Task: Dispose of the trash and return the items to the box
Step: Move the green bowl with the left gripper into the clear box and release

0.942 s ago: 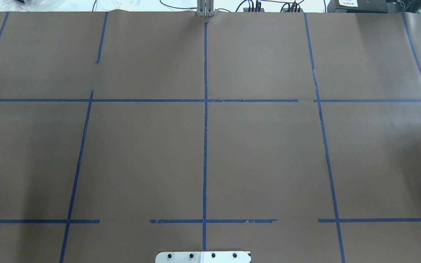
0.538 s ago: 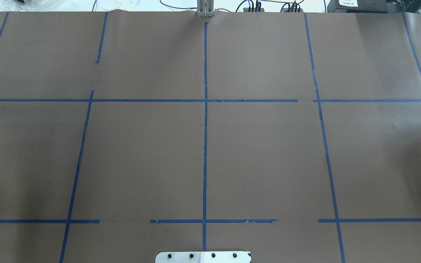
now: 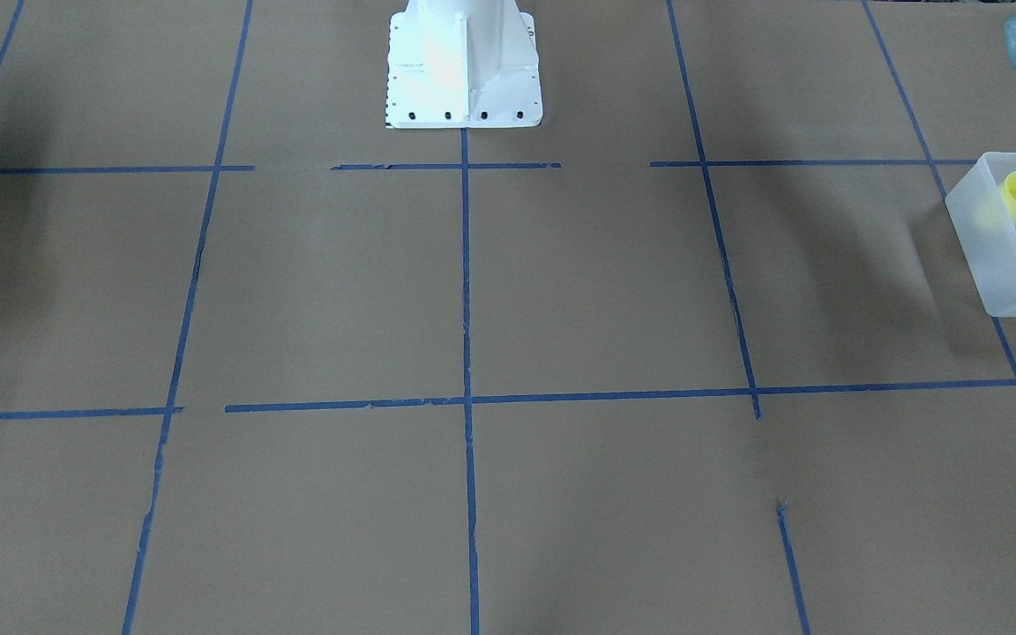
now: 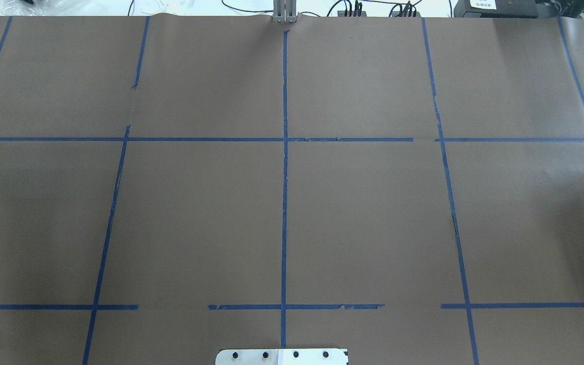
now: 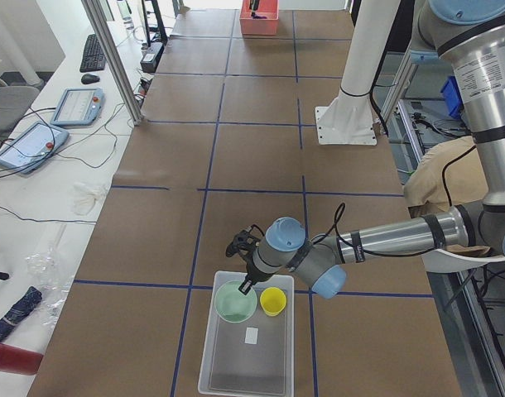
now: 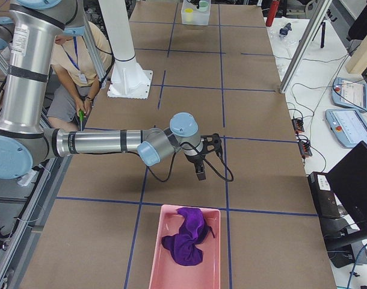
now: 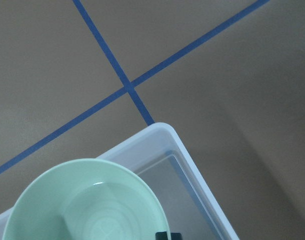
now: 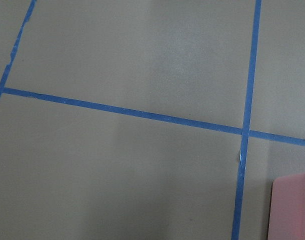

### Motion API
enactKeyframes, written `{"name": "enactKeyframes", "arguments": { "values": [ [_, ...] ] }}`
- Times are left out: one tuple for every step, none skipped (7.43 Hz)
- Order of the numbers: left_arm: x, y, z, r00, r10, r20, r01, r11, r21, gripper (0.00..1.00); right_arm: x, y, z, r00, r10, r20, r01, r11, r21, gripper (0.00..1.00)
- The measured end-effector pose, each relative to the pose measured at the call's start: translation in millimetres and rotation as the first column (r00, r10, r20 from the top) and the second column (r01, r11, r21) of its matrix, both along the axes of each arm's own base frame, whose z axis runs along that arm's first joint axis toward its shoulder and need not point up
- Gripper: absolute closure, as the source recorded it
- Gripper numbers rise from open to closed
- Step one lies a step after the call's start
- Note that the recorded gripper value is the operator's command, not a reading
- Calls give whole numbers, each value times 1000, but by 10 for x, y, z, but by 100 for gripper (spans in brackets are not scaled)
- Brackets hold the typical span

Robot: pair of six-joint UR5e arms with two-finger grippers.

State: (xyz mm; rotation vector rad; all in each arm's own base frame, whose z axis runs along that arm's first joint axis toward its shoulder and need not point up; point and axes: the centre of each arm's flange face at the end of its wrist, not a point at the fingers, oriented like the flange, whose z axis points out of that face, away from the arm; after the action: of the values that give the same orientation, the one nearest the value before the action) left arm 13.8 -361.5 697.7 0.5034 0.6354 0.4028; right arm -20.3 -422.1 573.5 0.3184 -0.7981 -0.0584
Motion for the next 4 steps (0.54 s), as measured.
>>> {"name": "enactKeyframes", "arguments": {
  "values": [
    [6,0,3,1000,-4,-2,4,1000,-5,7,0,0,-1,1000,0,0,0,1000,0,0],
    [17,-11,-6,1000,-5,-5,5,1000,-7,0,-2,0,-1,1000,0,0,0,1000,1,0],
    [30,-30,-27,1000,-4,-7,4,1000,-3,0,-7,-3,-4,1000,-1,0,1,1000,1,0],
    [45,-57,-75,1000,-4,-15,4,1000,2,0,-16,-11,-11,1000,-2,0,2,1000,2,0]
  ]
}}
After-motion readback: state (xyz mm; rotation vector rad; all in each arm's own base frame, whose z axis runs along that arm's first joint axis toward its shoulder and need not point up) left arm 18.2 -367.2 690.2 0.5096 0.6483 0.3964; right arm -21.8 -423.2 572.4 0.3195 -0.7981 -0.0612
